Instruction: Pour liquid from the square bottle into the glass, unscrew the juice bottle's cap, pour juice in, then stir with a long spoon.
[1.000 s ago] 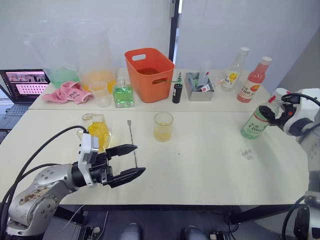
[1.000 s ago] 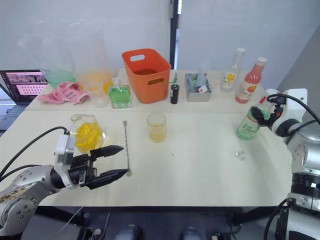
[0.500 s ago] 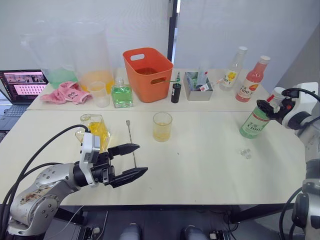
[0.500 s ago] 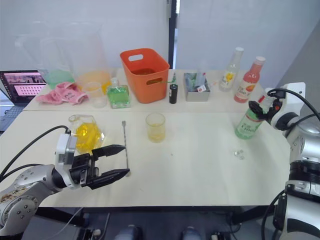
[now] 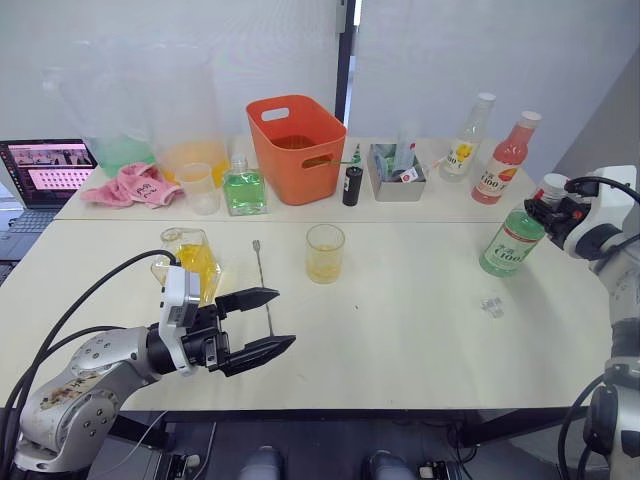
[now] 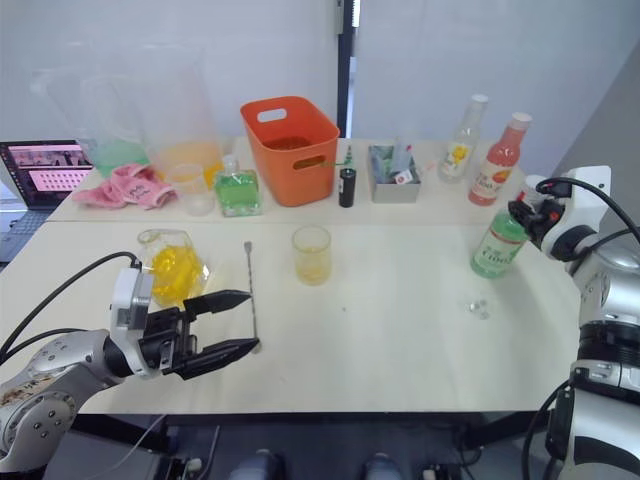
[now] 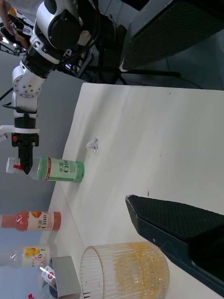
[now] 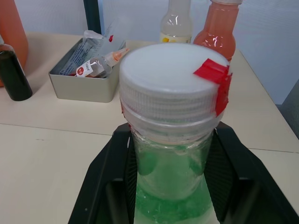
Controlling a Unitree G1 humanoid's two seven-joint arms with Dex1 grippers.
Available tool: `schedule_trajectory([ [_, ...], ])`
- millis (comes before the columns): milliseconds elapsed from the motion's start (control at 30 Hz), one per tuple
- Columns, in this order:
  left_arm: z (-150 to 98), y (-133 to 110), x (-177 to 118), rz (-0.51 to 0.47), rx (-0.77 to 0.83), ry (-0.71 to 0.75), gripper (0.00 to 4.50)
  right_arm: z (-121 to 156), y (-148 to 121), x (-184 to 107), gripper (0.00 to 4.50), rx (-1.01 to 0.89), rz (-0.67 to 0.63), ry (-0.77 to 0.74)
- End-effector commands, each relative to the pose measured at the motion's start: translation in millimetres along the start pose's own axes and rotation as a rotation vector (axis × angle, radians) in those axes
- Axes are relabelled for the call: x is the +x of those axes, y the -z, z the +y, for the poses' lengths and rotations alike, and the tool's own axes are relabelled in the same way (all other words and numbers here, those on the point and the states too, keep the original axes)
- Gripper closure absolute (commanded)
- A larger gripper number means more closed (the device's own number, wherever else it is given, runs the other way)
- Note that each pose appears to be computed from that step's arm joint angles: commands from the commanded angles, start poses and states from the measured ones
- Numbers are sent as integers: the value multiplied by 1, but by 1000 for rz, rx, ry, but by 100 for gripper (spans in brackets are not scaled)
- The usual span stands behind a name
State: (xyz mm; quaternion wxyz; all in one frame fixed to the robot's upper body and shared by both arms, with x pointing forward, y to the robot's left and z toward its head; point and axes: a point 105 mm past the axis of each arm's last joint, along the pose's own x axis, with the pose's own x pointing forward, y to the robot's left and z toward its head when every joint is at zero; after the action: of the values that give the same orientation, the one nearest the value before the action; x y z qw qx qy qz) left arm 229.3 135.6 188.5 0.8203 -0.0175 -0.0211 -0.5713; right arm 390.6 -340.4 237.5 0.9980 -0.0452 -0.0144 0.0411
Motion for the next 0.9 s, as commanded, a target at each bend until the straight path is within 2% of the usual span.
schedule_trajectory([
  [33,-1,-6,0,-11,41,8,0,-5,-31,-8,308,-41,-101,13],
  [200,8,-8,-3,-16,54,-18,0,9,-49,-17,308,-54,-160,-49],
  [400,20,-13,-8,-32,52,-36,0,58,-76,-42,308,1,-224,-271],
  [500,27,-15,-11,-37,51,-41,0,100,-86,-59,308,33,-244,-456],
  [700,28,-12,-16,-4,30,-4,0,188,-86,-92,308,26,-224,-842],
  [900,28,-6,-18,43,45,14,0,262,-74,-106,308,-59,-208,-1091],
])
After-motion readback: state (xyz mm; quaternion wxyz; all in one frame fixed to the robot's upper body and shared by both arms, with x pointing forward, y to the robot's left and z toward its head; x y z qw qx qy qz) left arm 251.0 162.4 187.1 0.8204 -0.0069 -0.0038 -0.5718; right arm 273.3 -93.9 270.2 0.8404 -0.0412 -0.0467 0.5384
